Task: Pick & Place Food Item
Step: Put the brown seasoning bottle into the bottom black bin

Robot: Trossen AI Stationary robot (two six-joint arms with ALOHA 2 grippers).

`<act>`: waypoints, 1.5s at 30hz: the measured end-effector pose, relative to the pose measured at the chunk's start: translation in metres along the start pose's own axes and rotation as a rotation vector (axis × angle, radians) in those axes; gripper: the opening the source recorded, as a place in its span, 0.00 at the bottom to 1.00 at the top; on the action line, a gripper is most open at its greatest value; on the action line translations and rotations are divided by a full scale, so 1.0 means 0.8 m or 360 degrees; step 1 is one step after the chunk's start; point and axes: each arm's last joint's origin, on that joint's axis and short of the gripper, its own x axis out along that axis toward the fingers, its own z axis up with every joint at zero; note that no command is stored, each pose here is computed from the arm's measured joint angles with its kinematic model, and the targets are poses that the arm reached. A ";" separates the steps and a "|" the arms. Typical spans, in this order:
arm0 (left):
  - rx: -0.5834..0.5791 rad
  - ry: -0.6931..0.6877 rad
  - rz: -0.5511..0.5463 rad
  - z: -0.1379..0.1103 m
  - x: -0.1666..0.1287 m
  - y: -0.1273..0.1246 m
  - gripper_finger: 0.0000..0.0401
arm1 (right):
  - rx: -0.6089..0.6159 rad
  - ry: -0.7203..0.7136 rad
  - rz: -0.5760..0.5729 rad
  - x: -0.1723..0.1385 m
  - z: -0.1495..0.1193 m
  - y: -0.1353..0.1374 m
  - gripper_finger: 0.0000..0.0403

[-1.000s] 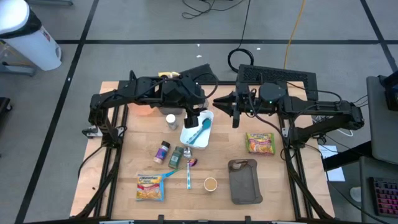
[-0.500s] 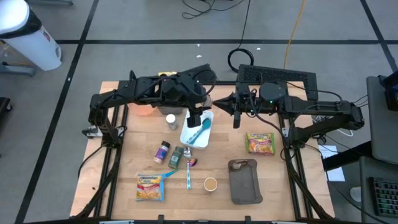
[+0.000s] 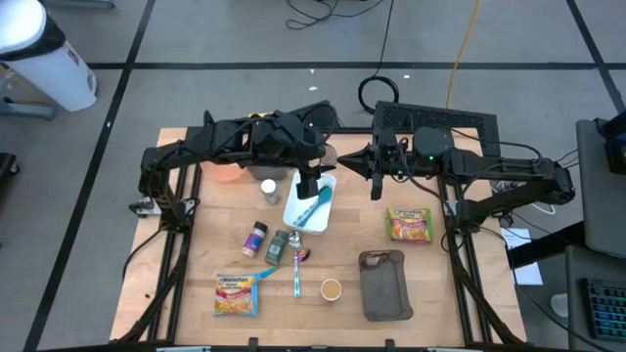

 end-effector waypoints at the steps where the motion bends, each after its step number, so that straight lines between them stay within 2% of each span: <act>1: -0.0002 -0.0014 0.0002 0.001 0.000 0.000 0.50 | 0.0000 -0.0004 0.0001 0.000 0.001 0.000 0.00; 9: -0.0025 -0.0036 -0.0011 0.002 0.000 0.003 0.50 | 0.0000 -0.0005 0.0003 0.001 0.000 0.000 0.00; 22: -0.0058 -0.0225 -0.0059 0.016 0.001 0.003 0.50 | 0.0003 -0.0015 0.0059 0.010 -0.004 0.000 0.00; 29: -0.0002 -0.0171 0.0019 0.013 0.001 0.005 0.50 | 0.0001 0.0038 0.0100 0.015 -0.009 0.000 0.00; 35: 0.0093 -0.0043 0.0113 0.004 -0.016 0.010 0.50 | -0.0002 0.0067 0.0118 0.010 -0.008 0.001 0.00; 40: 0.0186 0.0090 0.0136 -0.006 -0.032 0.012 0.50 | 0.0124 0.0070 0.0097 0.010 -0.007 -0.006 0.06; 45: 0.0300 0.0213 0.0136 -0.014 -0.034 0.008 0.50 | 0.0383 0.0072 0.0090 0.009 -0.001 -0.024 0.21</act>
